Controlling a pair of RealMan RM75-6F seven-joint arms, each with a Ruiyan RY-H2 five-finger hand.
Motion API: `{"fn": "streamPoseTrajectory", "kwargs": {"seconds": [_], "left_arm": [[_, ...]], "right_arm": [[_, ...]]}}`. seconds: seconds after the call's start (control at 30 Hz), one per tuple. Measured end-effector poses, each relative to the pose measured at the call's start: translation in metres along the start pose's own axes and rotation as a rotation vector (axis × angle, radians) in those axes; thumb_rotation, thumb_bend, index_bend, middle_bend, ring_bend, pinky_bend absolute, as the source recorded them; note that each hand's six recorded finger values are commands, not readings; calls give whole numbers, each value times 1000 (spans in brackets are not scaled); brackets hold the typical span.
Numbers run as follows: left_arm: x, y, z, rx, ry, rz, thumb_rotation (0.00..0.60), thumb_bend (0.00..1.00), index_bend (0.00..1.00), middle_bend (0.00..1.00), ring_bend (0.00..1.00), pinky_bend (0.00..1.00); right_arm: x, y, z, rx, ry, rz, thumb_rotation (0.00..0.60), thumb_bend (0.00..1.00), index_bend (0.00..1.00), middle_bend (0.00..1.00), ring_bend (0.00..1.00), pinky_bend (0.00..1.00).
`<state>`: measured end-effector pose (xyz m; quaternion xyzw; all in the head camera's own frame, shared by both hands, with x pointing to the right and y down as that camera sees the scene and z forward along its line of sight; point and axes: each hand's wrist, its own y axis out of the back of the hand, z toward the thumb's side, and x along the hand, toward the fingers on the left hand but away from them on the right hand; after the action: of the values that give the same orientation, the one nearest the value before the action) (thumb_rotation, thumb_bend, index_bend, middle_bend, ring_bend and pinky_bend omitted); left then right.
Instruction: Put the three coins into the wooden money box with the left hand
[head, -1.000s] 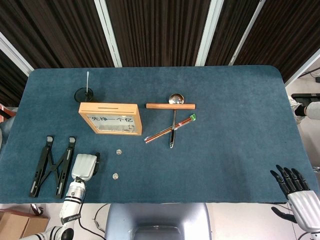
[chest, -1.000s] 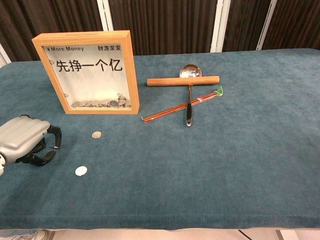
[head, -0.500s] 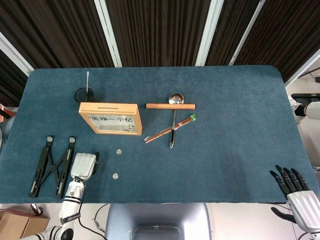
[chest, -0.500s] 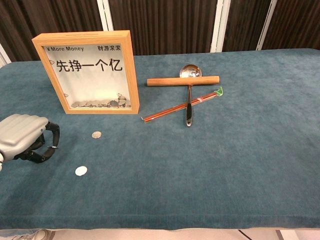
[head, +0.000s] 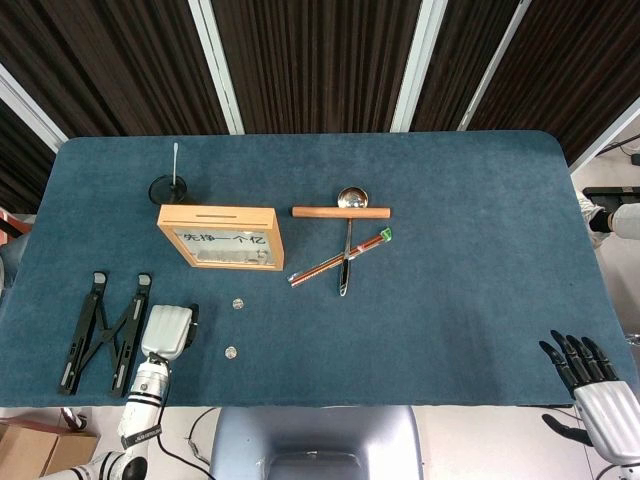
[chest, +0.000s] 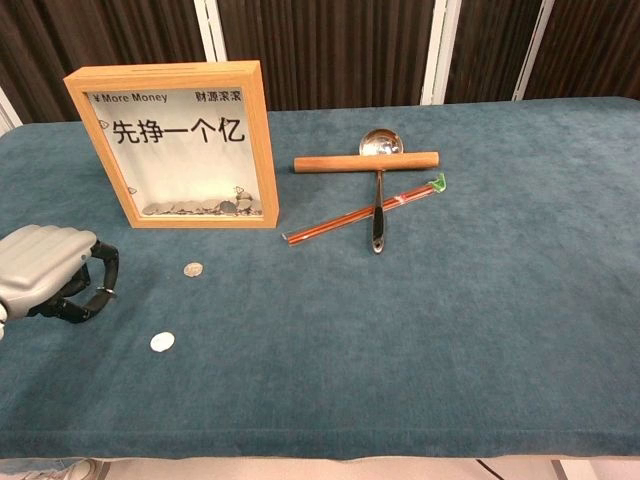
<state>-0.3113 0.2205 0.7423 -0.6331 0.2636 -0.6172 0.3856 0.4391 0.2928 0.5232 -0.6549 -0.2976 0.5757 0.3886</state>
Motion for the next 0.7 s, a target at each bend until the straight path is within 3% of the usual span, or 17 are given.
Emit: {"fn": "streamPoseTrajectory", "kwargs": {"seconds": [0.2,0.33,0.43,0.7], "left_arm": [[2,9,-1,-27,-1,32,600,510,694,1000,1000,1000],[4,34,-3,-77,-2,93,600,509,691,1000,1000,1000],[7,67,-7,-125,-3,153,600,509,688,1000,1000,1000],[24,199,-10,-277,22,330,600,517,687,1000,1000,1000]], "right_arm": [[0,0,0,-1,-2,-1,600,151,0,0,0,0],[0,1,-1,-5,-3,-1,600,151,0,0,0,0],[-1,1,-2,-9,-4,2,600,151,0,0,0,0],[-10,0,-6,-19,-21,18,600,151,0,0,0,0]]}}
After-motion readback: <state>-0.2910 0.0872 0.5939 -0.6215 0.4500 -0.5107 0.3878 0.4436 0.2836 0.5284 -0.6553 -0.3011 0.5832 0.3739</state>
